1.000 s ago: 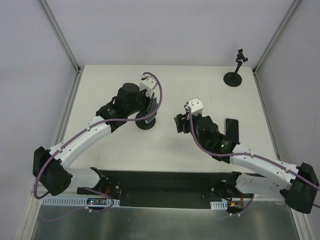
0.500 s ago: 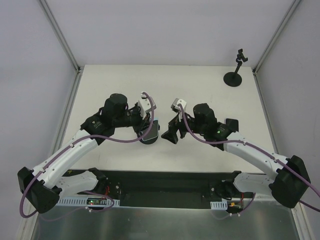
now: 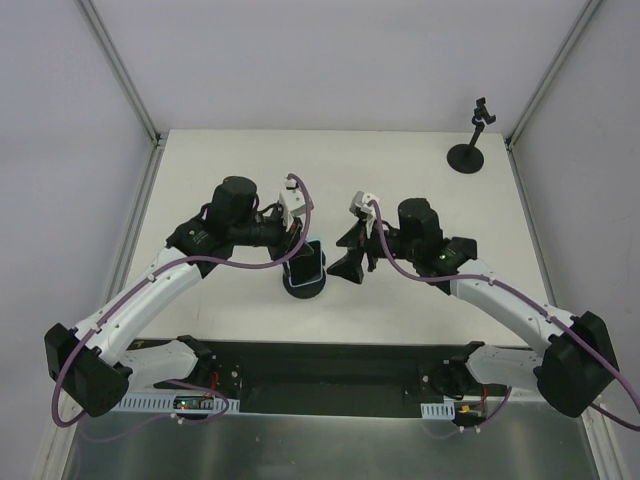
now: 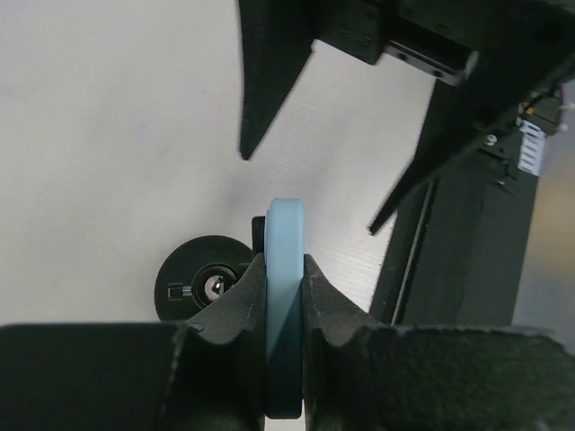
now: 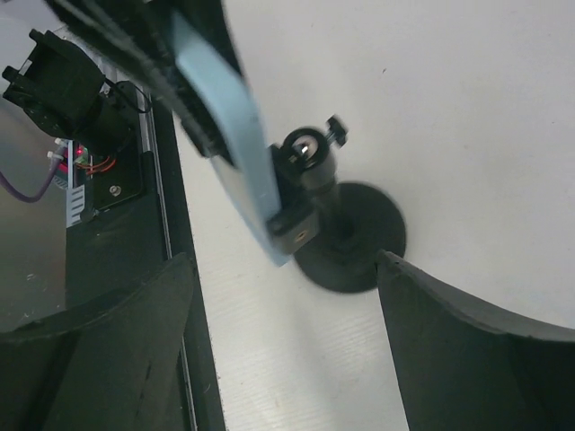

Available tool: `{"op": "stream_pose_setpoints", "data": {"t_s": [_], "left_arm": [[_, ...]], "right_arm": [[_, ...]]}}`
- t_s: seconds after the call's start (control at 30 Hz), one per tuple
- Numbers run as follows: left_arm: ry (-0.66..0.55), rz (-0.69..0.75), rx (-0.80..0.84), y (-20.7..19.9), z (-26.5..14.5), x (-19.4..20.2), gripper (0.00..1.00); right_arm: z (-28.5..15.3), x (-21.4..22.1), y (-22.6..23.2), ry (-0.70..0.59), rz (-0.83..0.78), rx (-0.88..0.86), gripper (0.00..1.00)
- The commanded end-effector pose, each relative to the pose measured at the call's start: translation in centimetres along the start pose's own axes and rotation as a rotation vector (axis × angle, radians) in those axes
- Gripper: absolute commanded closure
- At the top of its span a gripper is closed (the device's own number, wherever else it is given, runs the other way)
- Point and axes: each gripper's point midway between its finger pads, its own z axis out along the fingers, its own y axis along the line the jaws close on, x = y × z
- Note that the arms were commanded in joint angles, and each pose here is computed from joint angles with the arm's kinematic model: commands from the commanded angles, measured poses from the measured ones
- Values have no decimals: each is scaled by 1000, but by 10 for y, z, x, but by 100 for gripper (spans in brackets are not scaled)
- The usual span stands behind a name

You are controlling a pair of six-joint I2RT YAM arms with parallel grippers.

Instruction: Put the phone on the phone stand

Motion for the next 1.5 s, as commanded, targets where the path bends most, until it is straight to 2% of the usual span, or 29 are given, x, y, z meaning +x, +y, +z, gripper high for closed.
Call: {"op": "stream_pose_setpoints", "data": {"t_s": [0.0,0.37,0.47,0.63,0.87,0.97,1.0,1.07,1.1,1.13,1.27,1.47], "left_arm": [[-123,87,298,-59,-18,-35,100],[-99,69,328,-57,-8,-27,100],[-99,79,309,-52,-6,-28,100],[-98,98,305,-52,-5,-23,100],[-87,93,320,-52,1,-18,100],[-86,95,311,-51,1,-17,100],[-86,96,300,-51,1,-17,100],[-80,107,289,-51,3,-15,100],[-74,109,277,-50,5,-13,100],[-61,116,238,-45,9,-10,100],[-26,127,106,-25,17,-1,100],[-42,140,93,-26,14,3,100]], "right_arm": [[6,-9,4,-58,-39,-93,17],[24,9,20,-48,24,-268,24],[23,18,20,-46,44,-258,24],[22,16,22,-67,35,-253,18],[40,7,27,-92,11,-242,27],[39,4,27,-108,1,-223,44],[39,3,24,-113,4,-206,57],[38,4,24,-117,8,-198,68],[38,3,22,-119,23,-182,95],[39,3,21,-117,35,-177,100],[43,9,12,-108,81,-124,100],[35,2,8,-147,104,-82,100]]}}
